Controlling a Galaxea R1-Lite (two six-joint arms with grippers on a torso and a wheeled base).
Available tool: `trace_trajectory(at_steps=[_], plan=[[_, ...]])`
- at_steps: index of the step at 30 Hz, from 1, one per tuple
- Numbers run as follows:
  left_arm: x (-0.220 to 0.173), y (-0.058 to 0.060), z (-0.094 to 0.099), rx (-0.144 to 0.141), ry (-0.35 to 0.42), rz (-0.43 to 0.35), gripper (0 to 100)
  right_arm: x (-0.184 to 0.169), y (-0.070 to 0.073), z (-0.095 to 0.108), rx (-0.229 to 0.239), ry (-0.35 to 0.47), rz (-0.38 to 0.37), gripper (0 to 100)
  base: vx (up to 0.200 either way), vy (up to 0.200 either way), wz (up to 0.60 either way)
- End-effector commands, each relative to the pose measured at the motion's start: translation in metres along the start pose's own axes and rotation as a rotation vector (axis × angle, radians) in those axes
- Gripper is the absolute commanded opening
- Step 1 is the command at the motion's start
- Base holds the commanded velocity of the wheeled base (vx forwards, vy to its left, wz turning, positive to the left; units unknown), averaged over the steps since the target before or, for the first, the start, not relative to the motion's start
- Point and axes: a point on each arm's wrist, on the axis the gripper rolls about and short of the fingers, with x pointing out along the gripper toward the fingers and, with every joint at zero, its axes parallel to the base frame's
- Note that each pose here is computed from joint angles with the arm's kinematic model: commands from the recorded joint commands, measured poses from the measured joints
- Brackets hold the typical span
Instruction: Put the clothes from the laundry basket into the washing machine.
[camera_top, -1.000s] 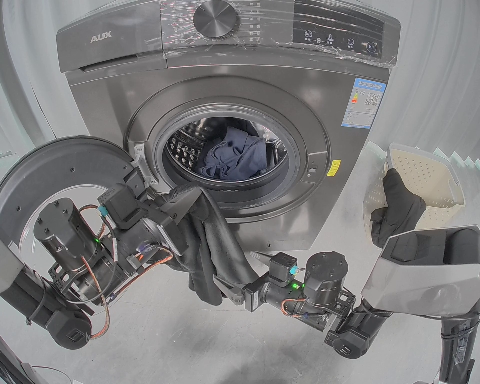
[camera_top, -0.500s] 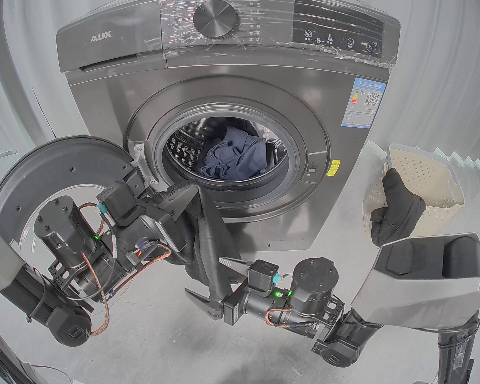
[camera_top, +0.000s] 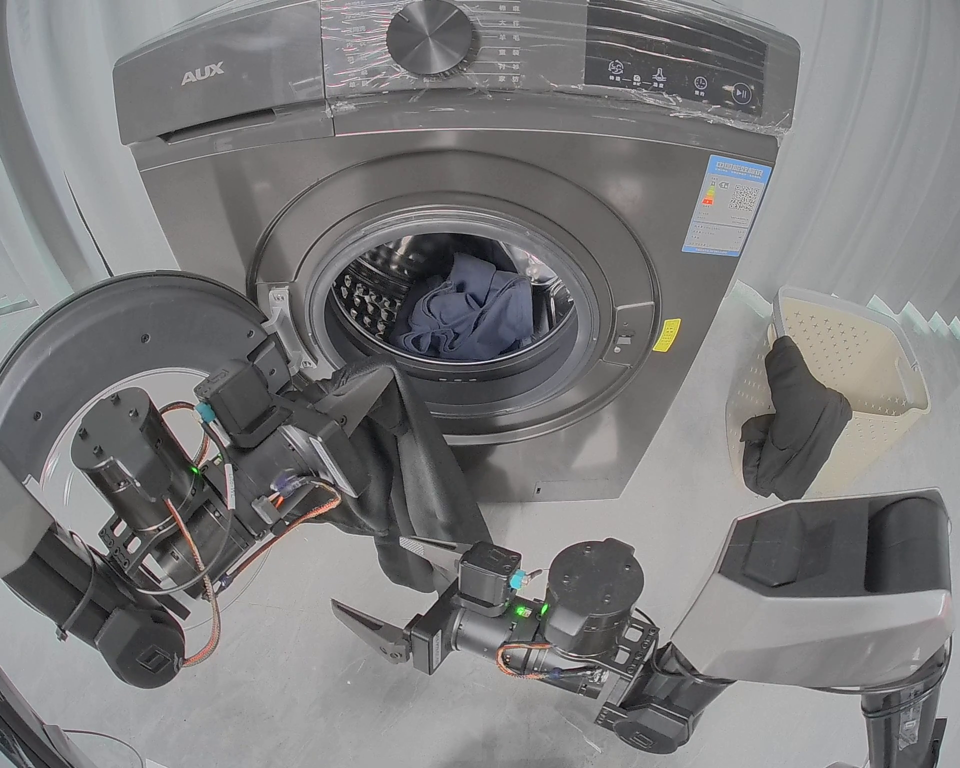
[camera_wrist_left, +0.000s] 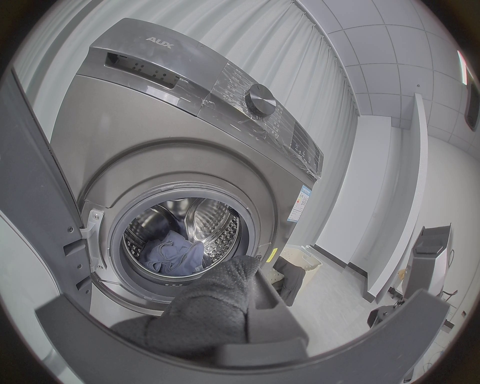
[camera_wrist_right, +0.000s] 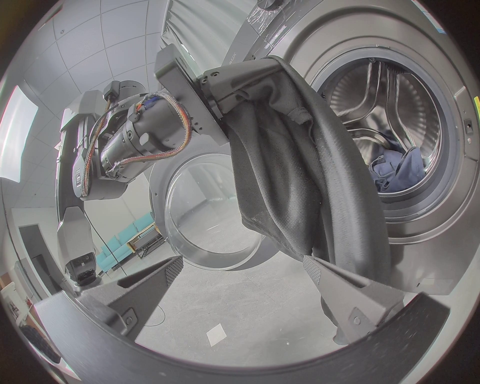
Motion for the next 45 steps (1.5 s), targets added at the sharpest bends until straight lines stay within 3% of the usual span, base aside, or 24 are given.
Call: trace_trajectory(at_steps=[1, 6, 11, 15, 26, 34, 45], plan=[[0.000, -0.001, 0.001, 0.000, -0.002, -0.002, 0, 0.018, -0.018, -0.021, -0.001, 0.001, -0.026, 100, 0.000, 0.000, 0.00], [-0.002, -0.001, 0.000, 0.000, 0.001, -0.002, 0, 0.039, -0.056, -0.024, -0.018, -0.063, -0.085, 100, 0.000, 0.000, 0.00], [-0.002, -0.001, 0.001, 0.000, 0.001, -0.002, 0, 0.035, -0.093, -0.015, -0.032, -0.111, -0.155, 100, 0.000, 0.000, 0.00], [-0.002, -0.001, 0.000, 0.000, 0.003, -0.001, 0, 0.026, -0.112, -0.005, -0.044, -0.142, -0.192, 100, 0.000, 0.000, 0.00], [-0.002, -0.001, 0.000, 0.000, 0.001, -0.002, 0, 0.021, -0.125, 0.016, -0.068, -0.198, -0.225, 100, 0.000, 0.000, 0.00], [-0.003, -0.001, -0.001, 0.001, 0.006, -0.004, 0, 0.020, -0.132, 0.013, -0.071, -0.196, -0.249, 100, 0.000, 0.000, 0.00], [-0.003, 0.002, -0.001, 0.003, 0.006, 0.007, 0, 0.011, -0.151, 0.024, -0.110, -0.226, -0.373, 100, 0.000, 0.000, 0.00]])
